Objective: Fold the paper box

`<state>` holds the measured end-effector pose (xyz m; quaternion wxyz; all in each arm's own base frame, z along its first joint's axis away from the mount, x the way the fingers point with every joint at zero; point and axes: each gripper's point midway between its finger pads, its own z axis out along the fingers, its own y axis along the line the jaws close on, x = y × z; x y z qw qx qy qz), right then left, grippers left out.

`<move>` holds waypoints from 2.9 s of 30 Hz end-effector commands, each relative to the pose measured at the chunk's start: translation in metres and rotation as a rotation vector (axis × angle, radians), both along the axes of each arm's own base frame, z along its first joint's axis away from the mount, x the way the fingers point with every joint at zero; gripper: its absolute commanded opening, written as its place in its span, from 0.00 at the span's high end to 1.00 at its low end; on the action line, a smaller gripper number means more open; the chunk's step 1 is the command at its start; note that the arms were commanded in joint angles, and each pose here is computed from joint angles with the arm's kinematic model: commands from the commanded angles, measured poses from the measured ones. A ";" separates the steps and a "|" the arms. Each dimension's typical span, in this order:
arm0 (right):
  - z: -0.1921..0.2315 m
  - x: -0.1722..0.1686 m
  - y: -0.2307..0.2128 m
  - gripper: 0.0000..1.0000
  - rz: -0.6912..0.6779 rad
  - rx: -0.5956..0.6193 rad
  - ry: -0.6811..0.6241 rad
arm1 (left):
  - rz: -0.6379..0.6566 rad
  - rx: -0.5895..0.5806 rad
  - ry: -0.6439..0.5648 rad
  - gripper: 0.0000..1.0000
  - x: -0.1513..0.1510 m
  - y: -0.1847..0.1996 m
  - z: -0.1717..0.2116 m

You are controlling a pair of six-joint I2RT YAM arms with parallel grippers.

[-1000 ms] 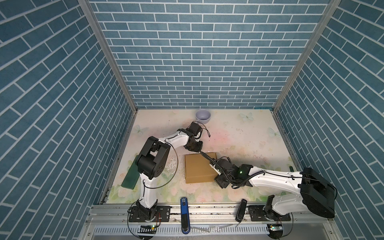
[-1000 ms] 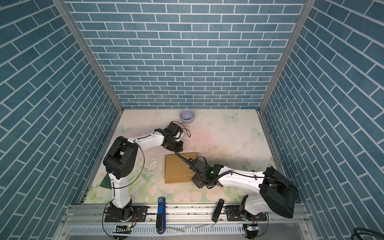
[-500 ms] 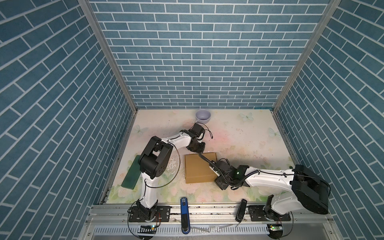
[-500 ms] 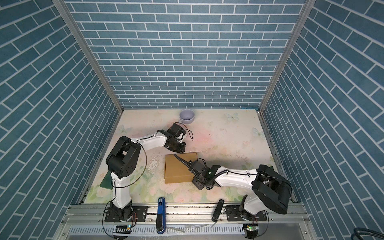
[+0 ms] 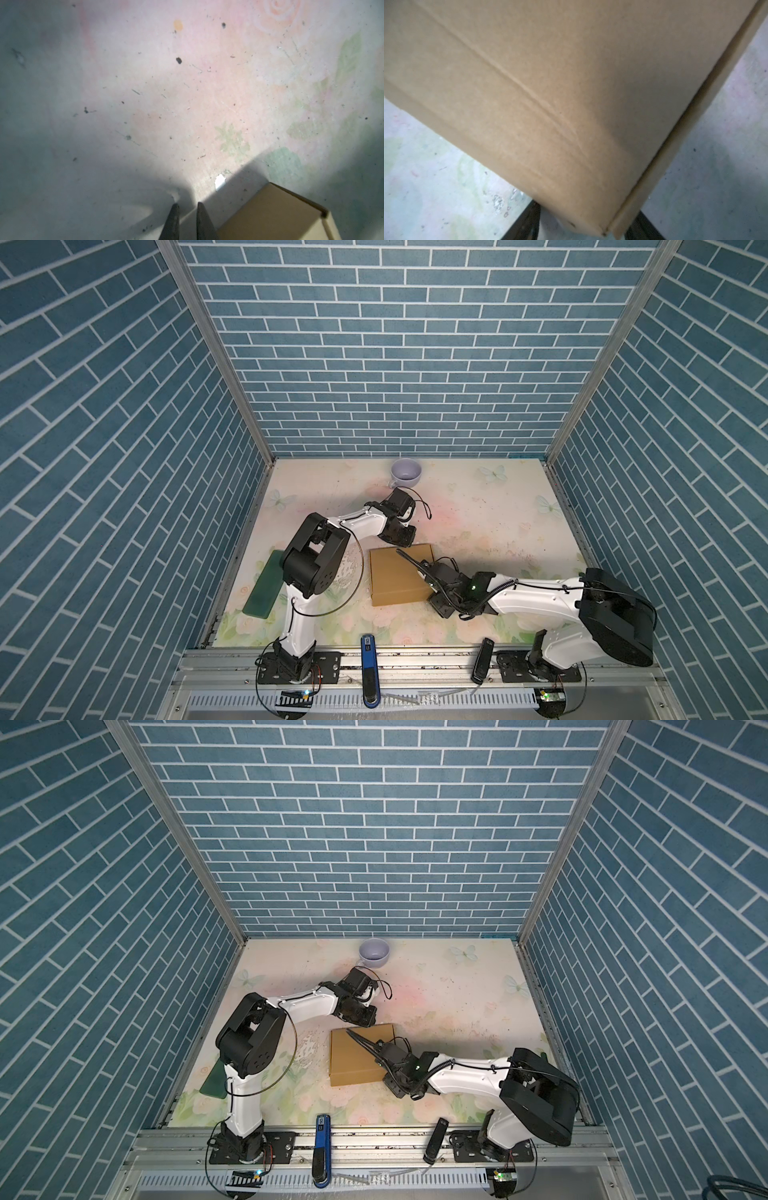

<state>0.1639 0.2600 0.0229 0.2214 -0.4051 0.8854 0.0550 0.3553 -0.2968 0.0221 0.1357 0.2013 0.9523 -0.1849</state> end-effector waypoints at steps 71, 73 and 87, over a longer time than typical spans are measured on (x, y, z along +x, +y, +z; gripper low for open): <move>0.105 0.038 0.009 0.53 -0.139 0.198 -0.234 | -0.212 -0.002 0.116 0.91 -0.055 -0.032 0.008; 0.104 0.037 0.009 0.52 -0.138 0.210 -0.229 | -0.206 0.002 0.113 0.90 -0.055 -0.030 0.008; 0.097 0.022 0.018 0.46 -0.088 0.293 -0.186 | -0.176 -0.017 0.088 0.90 -0.054 -0.030 0.022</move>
